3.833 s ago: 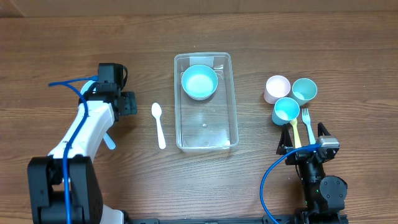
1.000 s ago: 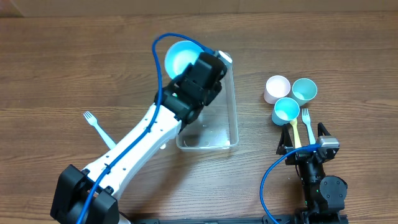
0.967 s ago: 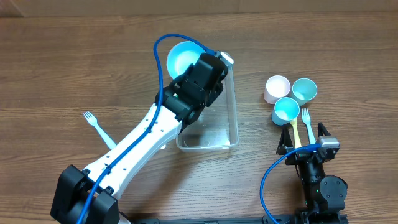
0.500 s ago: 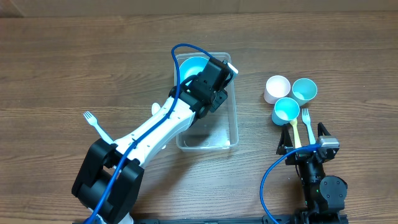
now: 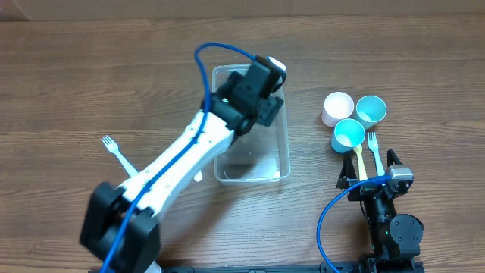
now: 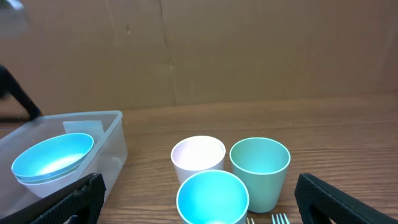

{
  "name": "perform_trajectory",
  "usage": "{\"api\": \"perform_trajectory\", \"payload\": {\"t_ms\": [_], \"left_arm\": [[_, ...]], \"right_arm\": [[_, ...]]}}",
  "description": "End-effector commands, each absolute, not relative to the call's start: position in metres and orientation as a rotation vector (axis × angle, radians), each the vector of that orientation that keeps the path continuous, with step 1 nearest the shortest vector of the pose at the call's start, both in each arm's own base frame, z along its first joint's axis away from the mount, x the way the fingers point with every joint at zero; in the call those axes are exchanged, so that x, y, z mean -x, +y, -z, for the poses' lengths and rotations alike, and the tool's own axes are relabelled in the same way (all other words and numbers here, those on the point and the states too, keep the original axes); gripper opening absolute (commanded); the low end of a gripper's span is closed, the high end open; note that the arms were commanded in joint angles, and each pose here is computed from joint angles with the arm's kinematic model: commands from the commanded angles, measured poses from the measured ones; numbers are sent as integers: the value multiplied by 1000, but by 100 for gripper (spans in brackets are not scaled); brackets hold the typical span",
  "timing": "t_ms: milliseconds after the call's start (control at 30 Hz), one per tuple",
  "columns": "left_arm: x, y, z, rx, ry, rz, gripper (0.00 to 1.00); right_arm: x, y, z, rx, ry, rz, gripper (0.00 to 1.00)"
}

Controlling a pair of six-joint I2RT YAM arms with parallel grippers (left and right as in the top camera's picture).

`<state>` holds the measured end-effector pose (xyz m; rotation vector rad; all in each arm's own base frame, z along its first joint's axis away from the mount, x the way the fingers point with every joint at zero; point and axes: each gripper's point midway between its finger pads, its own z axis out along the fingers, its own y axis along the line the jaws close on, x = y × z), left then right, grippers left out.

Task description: Pack container

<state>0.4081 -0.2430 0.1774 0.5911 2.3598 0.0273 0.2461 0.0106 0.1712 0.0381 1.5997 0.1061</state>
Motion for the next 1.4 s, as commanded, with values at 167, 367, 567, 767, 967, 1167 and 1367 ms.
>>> {"api": "perform_trajectory", "payload": {"t_ms": [167,367,567,767,967,1167,1367], "left_arm": [[-376,-49,-279,378,2386,-98,100],[-346,30,-268,677,2471,-63,100],[-341,40,-264,722,2484,-69,100],[-341,40,-264,722,2484,-69,100],[-341,40,-264,722,2484,-69,100],[-341,40,-264,722,2484,-69,100],[-341,40,-264,722,2484,-69,100]], "right_arm": [[-246,9,-169,-41,1596,-97,100],[-246,9,-169,-41,1596,-97,100],[-246,9,-169,-41,1596,-97,100],[-246,9,-169,-41,1596,-97,100],[-246,9,-169,-46,1596,-105,100],[-240,-15,-197,-296,1542,-139,100],[-227,-35,-262,-464,1460,-141,100]]}}
